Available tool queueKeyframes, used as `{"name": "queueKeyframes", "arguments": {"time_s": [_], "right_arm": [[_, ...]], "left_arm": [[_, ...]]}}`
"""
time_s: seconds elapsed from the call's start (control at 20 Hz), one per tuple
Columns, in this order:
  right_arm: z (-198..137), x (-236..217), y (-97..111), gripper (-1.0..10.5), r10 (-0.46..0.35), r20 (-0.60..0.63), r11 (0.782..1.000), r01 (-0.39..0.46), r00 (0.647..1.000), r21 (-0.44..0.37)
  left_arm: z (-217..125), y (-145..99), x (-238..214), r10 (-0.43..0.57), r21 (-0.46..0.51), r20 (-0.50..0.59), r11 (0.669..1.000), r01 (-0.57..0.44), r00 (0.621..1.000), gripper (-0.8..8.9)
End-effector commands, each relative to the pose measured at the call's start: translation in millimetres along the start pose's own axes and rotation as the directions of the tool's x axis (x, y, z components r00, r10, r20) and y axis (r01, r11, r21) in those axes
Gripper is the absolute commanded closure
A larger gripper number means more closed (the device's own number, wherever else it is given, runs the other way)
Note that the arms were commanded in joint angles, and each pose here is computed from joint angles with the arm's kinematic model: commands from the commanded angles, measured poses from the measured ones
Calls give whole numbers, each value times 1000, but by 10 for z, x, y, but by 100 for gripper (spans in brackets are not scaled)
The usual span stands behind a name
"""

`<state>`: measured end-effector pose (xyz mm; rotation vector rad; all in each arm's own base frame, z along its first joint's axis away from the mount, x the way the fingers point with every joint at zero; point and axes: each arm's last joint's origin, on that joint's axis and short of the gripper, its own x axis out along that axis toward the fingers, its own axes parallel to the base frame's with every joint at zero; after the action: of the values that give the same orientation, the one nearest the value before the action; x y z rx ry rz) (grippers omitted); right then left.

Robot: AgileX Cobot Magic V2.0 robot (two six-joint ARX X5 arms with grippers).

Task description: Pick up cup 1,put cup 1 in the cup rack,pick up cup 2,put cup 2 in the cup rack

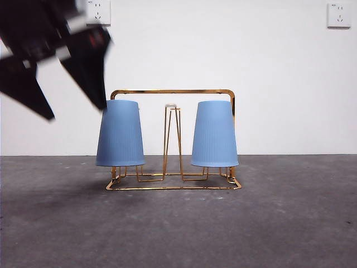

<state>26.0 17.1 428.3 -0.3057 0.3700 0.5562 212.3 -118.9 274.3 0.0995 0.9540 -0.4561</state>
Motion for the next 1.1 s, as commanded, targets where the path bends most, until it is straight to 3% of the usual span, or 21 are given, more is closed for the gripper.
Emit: {"name": "queueKeyframes", "arguments": {"time_s": [0.05,0.25,0.3,0.4,0.45,0.5,0.7,1.1], "right_arm": [[-20,66,24,823,4,-57,1000,-4,998,-4],[-38,173,62,823,5,-167,1000,-7,986,-14],[-39,198,71,823,4,-189,1000,-8,982,-19],[-28,267,99,827,21,-233,999,-26,972,-21],[-21,303,120,885,49,-254,999,-52,966,-8],[-10,340,144,970,89,-272,996,-93,958,-2],[40,486,232,962,213,-326,976,-216,921,27],[94,712,307,941,205,-405,977,-210,891,31]], "left_arm": [[-71,-31,-383,-85,-1,79,996,86,993,250],[-315,-59,-963,-194,9,190,980,196,962,274],[-373,-60,-1069,-205,7,212,978,208,955,358],[-483,-63,-1282,-230,22,265,972,233,936,703],[-526,-65,-1365,-243,32,288,969,245,926,841],[-559,-68,-1429,-259,44,306,965,258,916,821],[-651,-71,-1557,-291,67,339,956,285,895,821],[-670,-68,-1550,-284,59,321,958,281,903,817]]}}
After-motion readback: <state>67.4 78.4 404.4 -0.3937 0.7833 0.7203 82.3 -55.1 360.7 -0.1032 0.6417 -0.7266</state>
